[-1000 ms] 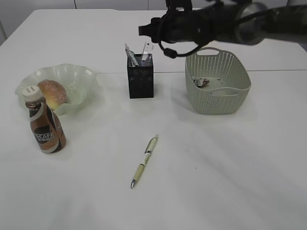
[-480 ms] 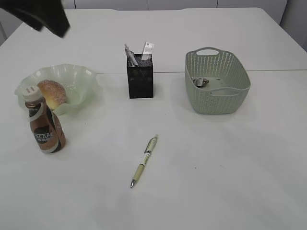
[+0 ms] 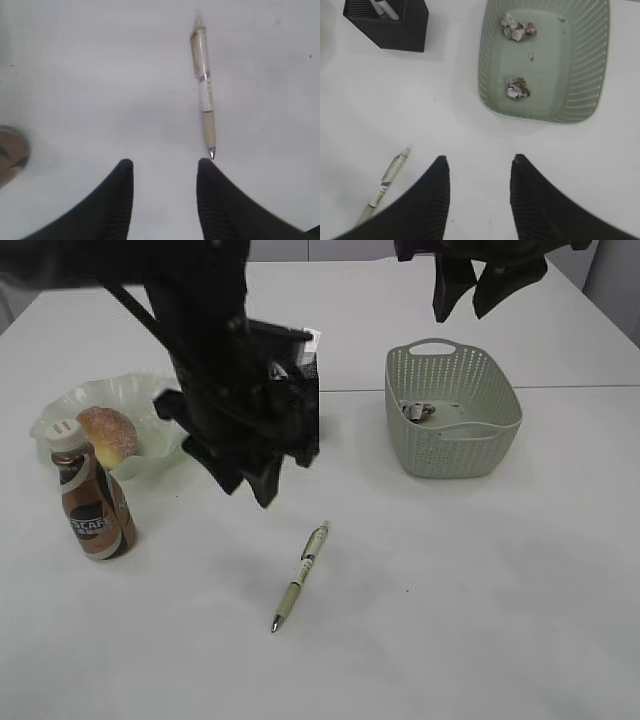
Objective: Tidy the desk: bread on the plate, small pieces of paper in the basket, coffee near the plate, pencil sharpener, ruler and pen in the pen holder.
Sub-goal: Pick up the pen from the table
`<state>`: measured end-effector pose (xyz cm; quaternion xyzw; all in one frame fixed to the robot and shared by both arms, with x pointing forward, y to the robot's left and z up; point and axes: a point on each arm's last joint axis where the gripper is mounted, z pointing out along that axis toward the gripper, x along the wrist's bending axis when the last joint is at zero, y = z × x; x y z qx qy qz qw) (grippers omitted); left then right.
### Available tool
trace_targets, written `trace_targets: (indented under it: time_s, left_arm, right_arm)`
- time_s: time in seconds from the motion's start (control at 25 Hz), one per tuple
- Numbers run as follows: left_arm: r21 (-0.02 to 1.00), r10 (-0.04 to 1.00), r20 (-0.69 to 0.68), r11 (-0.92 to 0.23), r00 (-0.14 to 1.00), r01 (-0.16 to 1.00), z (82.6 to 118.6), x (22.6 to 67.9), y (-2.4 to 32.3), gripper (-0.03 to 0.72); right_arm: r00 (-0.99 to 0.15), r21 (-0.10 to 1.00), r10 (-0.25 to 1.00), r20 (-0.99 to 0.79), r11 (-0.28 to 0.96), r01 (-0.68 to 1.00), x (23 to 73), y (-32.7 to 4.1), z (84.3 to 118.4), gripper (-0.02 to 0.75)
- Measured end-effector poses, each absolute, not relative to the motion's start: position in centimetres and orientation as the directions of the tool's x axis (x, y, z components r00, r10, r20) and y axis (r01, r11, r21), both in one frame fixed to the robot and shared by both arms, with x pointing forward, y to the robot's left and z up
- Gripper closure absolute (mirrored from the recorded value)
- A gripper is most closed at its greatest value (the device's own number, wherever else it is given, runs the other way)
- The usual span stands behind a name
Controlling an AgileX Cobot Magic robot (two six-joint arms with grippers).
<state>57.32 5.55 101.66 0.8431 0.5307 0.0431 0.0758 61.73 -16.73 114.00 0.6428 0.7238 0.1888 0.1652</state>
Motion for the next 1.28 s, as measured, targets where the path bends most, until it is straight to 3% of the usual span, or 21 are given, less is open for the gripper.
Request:
trace_targets:
  time_s: [0.28, 0.84, 1.28]
  left_arm:
    - [0.060, 0.901, -0.066, -0.426, 0.429, 0.903, 94.9, 57.7, 2.9, 0.376]
    - [0.042, 0.890, -0.059, -0.451, 0.453, 0.891, 91.1, 59.8, -0.2, 0.376]
    - [-0.053, 0.891, -0.034, -0.454, 0.453, 0.889, 88.2, 59.9, -0.2, 0.380]
  right_arm:
    - [-0.116, 0.477, 0.993, -0.010, 0.107, 0.872, 61.7, -16.9, 114.0, 0.437]
    - [-0.113, 0.481, 0.993, -0.030, 0.113, 0.869, 61.7, -17.0, 114.0, 0.437]
    - [-0.112, 0.480, 0.993, -0.035, 0.114, 0.869, 61.7, -17.1, 114.0, 0.437]
